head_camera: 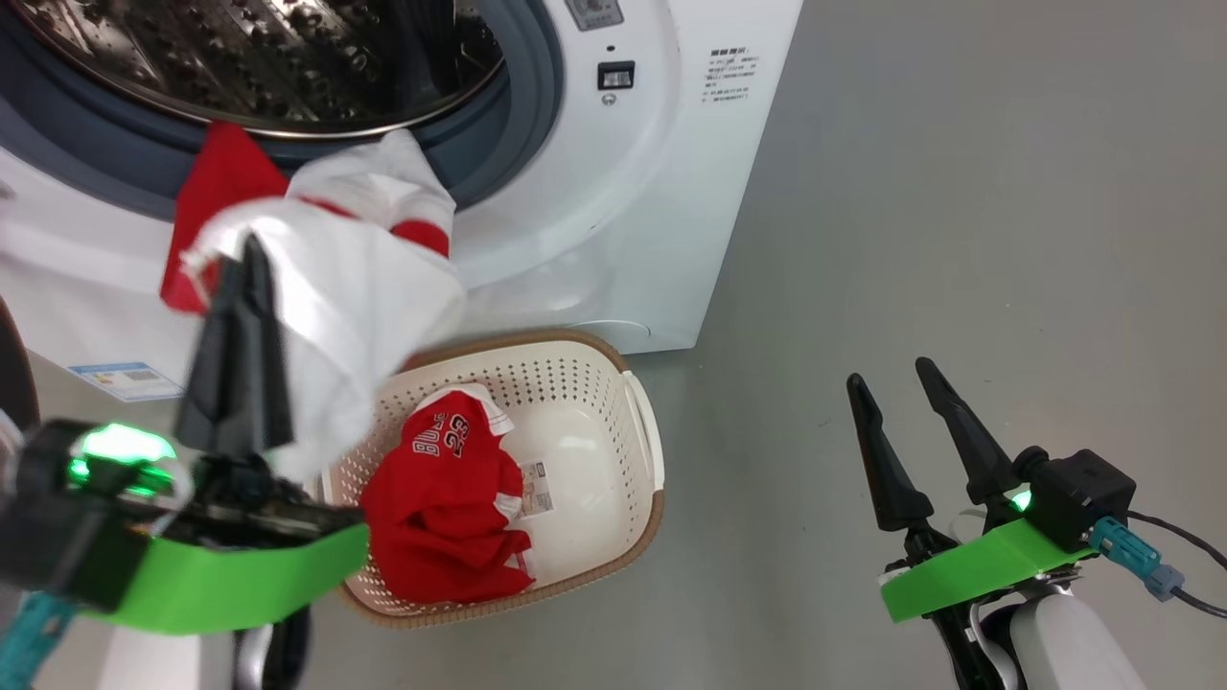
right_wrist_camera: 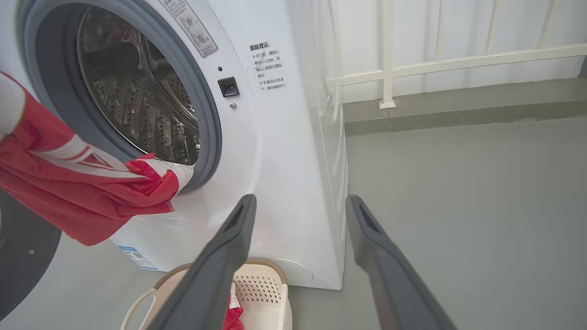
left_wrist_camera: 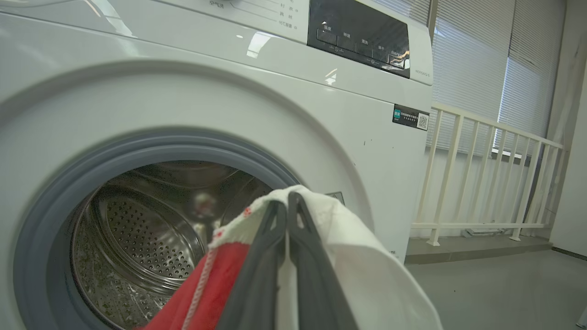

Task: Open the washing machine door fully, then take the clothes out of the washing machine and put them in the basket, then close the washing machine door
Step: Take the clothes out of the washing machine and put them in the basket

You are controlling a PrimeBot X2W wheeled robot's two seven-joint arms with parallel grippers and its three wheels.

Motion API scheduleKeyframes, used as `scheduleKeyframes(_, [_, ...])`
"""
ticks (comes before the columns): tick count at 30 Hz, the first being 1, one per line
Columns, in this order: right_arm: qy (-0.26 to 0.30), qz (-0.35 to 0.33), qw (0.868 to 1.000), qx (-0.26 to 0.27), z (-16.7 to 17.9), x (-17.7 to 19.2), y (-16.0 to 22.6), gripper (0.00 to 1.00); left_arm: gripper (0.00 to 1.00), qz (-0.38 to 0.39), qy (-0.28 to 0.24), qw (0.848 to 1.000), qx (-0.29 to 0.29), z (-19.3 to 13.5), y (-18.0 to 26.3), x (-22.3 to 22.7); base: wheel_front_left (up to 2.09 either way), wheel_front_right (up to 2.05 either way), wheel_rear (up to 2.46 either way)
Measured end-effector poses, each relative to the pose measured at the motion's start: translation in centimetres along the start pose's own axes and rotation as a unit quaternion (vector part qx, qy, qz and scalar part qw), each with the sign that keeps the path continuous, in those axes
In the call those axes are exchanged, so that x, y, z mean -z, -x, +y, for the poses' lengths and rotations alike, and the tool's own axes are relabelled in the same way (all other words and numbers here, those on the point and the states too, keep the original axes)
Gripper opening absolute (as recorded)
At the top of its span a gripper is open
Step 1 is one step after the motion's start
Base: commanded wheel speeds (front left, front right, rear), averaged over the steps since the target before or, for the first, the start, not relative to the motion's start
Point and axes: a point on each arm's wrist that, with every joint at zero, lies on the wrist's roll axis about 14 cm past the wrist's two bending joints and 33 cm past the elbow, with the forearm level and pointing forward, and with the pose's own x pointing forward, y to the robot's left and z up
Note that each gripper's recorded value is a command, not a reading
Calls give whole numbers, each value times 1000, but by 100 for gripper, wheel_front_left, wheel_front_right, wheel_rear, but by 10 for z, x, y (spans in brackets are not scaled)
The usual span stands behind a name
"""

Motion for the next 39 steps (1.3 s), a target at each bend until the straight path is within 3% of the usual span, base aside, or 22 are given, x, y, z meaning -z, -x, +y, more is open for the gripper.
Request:
scheduleKeyframes(6, [-1,9,1000,1,-1,7,0,100,0,111,23,993,-23,10,25,71,0,0,0])
scheduleKeyframes(10, [-3,16,1000,7,-4,13,0,100,0,185,41,981,-49,21,48,118,0,0,0])
scheduleKeyframes(27, [-6,40,999,27,-20,41,-21,100,0,401,61,913,-25,20,110,260,0,0,0])
scheduleKeyframes(35, [-3,58,998,32,-28,60,-31,100,0,496,65,865,-12,22,152,316,0,0,0])
scheduleKeyframes(39, [-4,63,997,32,-31,68,-37,100,0,525,52,850,-8,34,160,337,0,0,0])
